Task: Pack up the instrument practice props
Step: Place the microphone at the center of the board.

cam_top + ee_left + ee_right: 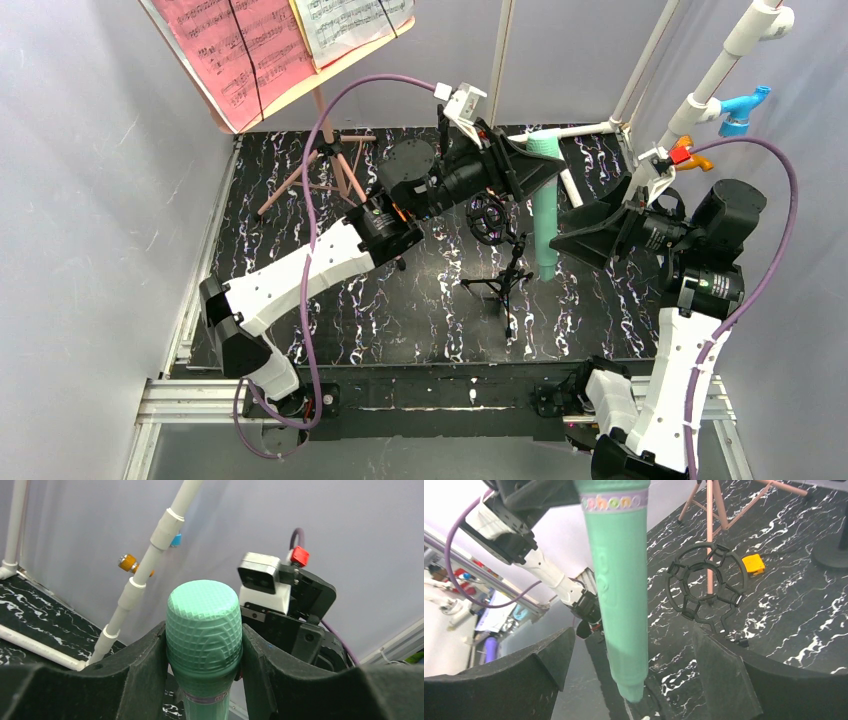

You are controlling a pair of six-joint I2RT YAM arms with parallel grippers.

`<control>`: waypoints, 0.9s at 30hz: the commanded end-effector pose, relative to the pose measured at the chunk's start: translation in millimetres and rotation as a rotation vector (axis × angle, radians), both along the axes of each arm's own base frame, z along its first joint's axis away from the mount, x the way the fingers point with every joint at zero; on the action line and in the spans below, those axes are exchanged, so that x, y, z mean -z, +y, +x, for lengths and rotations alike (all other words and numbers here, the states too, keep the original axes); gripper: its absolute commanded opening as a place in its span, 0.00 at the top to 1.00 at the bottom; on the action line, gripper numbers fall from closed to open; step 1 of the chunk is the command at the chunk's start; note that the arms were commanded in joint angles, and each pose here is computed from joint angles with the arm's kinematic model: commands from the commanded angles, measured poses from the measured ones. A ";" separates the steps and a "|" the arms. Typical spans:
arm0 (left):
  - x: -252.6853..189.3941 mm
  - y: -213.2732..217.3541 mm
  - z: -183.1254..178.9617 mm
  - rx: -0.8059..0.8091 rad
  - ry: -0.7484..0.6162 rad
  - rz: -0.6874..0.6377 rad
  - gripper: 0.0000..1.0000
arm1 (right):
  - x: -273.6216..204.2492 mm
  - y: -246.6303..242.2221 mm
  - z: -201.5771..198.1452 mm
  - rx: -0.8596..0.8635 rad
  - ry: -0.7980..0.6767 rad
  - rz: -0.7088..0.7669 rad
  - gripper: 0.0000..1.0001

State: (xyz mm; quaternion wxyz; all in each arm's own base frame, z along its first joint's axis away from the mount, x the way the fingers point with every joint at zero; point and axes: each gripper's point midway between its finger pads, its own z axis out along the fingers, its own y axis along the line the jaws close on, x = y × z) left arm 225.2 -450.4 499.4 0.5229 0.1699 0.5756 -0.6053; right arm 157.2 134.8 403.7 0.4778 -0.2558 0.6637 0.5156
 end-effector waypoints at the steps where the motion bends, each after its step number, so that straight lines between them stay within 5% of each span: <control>1: -13.7 -9.3 -5.1 -0.013 -0.018 -0.079 1.00 | -2.6 -0.4 0.7 -0.005 0.058 0.025 0.05; 5: -12.8 -23.4 -7.1 -0.007 -0.018 -0.098 1.00 | 4.5 -1.3 5.1 -0.008 0.105 0.041 0.13; 8: -13.7 -29.7 -7.5 -0.007 -0.025 -0.108 1.00 | 6.2 0.2 4.6 -0.032 0.114 0.046 0.29; 9: -13.1 -31.1 -7.8 -0.004 -0.025 -0.108 1.00 | 6.1 1.2 3.5 -0.043 0.107 0.044 0.37; 11: -8.9 -33.6 -8.9 0.005 -0.025 -0.100 1.00 | 5.9 2.3 3.2 -0.060 0.092 0.041 0.75; 13: -7.3 -31.8 -13.3 0.021 -0.044 -0.090 0.86 | 4.3 1.9 5.5 -0.063 0.056 0.031 0.98; 17: -7.5 -9.4 -25.4 0.012 -0.158 -0.046 0.25 | -5.0 -0.3 15.4 -0.036 -0.046 0.008 0.99; 19: -6.6 9.5 -30.7 -0.017 -0.234 -0.015 0.04 | -6.2 -1.8 21.3 -0.020 -0.073 0.001 0.99; 27: 29.2 105.1 -44.4 -0.165 -0.471 0.185 0.02 | 27.0 -23.4 62.3 0.188 -0.115 -0.151 0.99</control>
